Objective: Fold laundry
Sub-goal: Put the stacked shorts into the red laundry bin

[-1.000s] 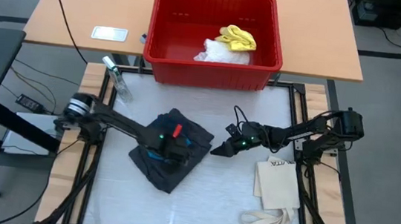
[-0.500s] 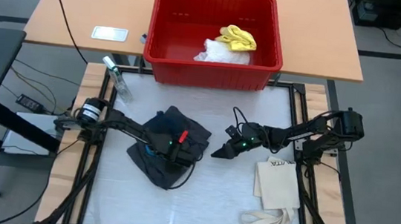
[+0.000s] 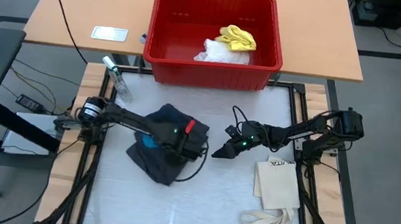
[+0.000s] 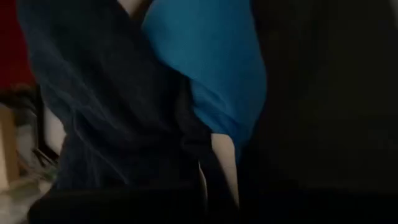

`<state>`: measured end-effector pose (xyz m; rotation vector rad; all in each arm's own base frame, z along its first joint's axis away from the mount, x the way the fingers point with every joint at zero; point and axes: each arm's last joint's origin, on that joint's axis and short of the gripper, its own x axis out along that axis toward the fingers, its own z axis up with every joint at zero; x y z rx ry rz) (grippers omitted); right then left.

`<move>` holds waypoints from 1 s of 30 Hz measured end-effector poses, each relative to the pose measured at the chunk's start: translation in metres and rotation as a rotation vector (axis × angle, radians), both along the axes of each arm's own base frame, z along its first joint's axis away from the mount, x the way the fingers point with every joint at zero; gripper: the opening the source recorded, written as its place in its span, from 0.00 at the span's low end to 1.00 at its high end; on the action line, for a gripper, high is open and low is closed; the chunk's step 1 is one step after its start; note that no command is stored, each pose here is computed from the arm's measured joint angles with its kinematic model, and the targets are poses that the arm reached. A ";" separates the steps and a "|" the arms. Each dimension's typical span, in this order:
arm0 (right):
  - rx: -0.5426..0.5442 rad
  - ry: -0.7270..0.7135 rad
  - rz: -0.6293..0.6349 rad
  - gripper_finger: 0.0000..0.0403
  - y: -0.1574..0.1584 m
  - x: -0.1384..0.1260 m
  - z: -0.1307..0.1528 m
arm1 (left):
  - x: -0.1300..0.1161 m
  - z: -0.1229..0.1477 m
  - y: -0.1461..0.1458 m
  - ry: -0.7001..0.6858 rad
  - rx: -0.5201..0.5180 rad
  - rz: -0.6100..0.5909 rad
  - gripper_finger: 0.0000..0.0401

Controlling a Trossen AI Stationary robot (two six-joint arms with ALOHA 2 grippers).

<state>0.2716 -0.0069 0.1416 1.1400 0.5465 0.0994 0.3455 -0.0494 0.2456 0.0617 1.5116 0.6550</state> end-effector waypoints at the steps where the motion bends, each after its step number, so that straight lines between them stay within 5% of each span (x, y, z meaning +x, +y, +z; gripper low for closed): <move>1: 0.000 -0.001 -0.003 0.68 -0.001 0.000 0.000 | 0.001 0.012 0.001 -0.017 -0.002 -0.017 0.11; 7: 0.004 -0.009 -0.018 0.68 -0.007 0.000 0.001 | 0.006 0.076 0.022 -0.131 -0.166 -0.096 0.11; 14: 0.030 -0.051 0.008 0.68 -0.014 0.000 0.005 | -0.008 0.145 0.070 -0.380 -0.175 -0.039 0.11; 18: 0.028 -0.056 -0.006 0.68 -0.019 0.000 0.005 | -0.020 0.162 0.102 -0.477 -0.253 0.035 0.11; 22: 0.034 -0.042 -0.032 0.68 -0.025 -0.001 0.004 | -0.010 0.141 0.110 -0.460 -0.303 0.058 0.11; 30: 0.096 0.007 -0.087 0.68 -0.026 -0.009 -0.003 | 0.024 0.036 0.098 -0.456 -0.428 0.140 0.11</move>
